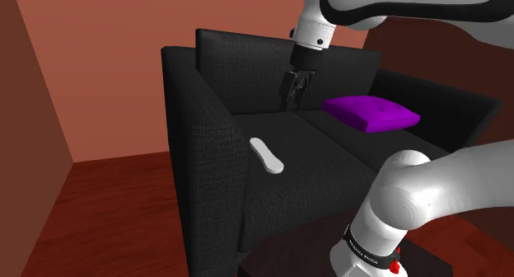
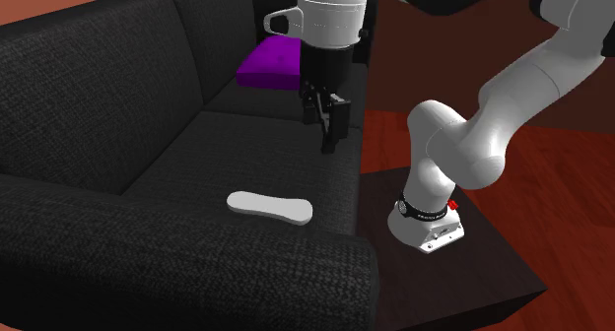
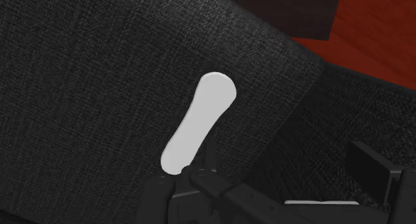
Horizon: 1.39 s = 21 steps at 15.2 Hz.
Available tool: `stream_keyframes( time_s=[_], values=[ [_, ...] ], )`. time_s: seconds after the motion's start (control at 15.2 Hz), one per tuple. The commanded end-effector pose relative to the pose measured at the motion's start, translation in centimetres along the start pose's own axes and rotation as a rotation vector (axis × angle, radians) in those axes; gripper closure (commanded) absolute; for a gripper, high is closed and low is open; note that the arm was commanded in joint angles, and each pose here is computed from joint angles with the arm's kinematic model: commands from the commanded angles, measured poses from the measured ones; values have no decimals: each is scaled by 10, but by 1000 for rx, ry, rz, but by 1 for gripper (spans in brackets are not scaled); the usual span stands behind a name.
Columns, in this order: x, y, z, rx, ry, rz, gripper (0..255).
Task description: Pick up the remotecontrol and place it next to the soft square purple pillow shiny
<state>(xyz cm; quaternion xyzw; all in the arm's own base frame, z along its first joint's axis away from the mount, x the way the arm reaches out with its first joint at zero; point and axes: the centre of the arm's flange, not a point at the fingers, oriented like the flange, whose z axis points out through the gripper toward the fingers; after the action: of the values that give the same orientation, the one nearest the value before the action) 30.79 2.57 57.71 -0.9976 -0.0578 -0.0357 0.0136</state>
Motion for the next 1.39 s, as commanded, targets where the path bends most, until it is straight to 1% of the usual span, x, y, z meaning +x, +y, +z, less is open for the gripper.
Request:
stream_keyframes(
  time_s=[0.0, 0.59, 1.19, 1.32],
  values=[
    [0, 0, 0, 0, 0, 0, 0],
    [51, 34, 103, -16, -31, 224, 0],
    [90, 81, 207, -31, -61, 447, 0],
    [90, 82, 214, -32, -62, 451, 0]
  ],
)
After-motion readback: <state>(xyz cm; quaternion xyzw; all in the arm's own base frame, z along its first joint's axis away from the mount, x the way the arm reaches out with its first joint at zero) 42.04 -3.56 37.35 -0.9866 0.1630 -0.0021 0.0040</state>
